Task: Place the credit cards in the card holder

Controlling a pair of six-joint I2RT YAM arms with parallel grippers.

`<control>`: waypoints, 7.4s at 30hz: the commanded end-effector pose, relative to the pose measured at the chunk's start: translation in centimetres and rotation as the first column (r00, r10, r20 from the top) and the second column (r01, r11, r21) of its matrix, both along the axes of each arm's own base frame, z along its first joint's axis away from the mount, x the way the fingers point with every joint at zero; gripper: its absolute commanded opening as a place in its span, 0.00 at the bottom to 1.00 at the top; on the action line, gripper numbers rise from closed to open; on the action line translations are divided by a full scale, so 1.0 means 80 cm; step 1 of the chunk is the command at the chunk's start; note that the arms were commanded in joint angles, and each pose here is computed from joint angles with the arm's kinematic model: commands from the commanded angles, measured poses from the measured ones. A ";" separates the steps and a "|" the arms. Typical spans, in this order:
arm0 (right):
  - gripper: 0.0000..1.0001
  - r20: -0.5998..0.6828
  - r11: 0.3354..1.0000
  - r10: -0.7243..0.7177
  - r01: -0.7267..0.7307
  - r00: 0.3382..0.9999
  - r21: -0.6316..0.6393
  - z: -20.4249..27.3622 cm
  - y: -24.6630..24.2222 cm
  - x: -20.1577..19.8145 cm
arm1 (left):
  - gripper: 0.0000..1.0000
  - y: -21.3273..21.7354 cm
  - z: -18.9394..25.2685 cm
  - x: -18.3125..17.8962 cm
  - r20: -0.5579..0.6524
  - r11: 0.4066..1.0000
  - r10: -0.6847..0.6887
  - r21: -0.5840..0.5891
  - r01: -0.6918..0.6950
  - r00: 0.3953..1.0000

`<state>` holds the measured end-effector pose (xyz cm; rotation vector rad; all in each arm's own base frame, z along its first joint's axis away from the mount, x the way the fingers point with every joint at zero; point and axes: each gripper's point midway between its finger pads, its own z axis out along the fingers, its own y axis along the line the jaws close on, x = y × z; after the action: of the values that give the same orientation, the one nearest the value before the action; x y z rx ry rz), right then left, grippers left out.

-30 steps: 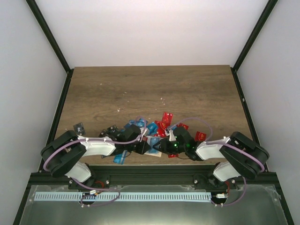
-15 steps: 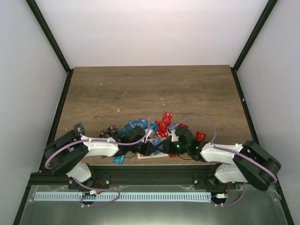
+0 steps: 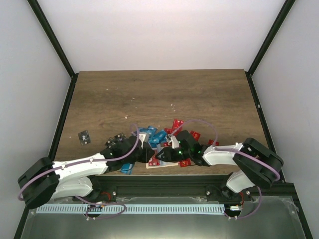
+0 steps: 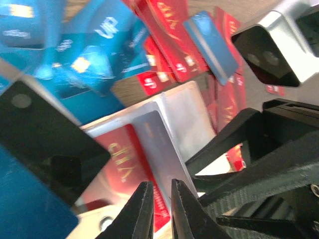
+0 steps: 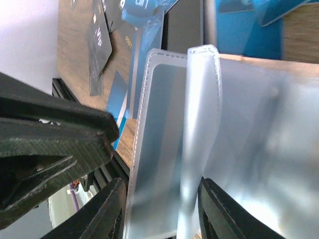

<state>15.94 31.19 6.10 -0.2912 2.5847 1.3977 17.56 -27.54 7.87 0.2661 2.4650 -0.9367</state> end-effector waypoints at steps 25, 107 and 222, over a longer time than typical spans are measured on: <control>0.62 0.263 0.975 0.033 0.026 0.964 -0.220 0.034 0.017 0.039 | 0.58 0.146 -0.040 -0.009 -0.008 0.892 0.432 0.147 -0.427 0.902; 0.41 0.052 0.922 0.059 -0.034 0.997 -0.386 -0.088 -0.043 -0.029 | 0.25 0.080 -0.092 -0.021 -0.321 0.918 0.286 -0.179 -0.355 0.903; 0.01 -0.020 0.998 0.060 -0.060 0.998 -0.001 -0.012 -0.043 0.012 | 0.20 0.050 -0.061 -0.008 -0.077 0.997 0.047 -0.058 -0.051 0.996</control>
<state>15.67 27.23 4.18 -0.3227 2.6764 1.3973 16.28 -23.03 2.35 0.1233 2.5216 -1.0272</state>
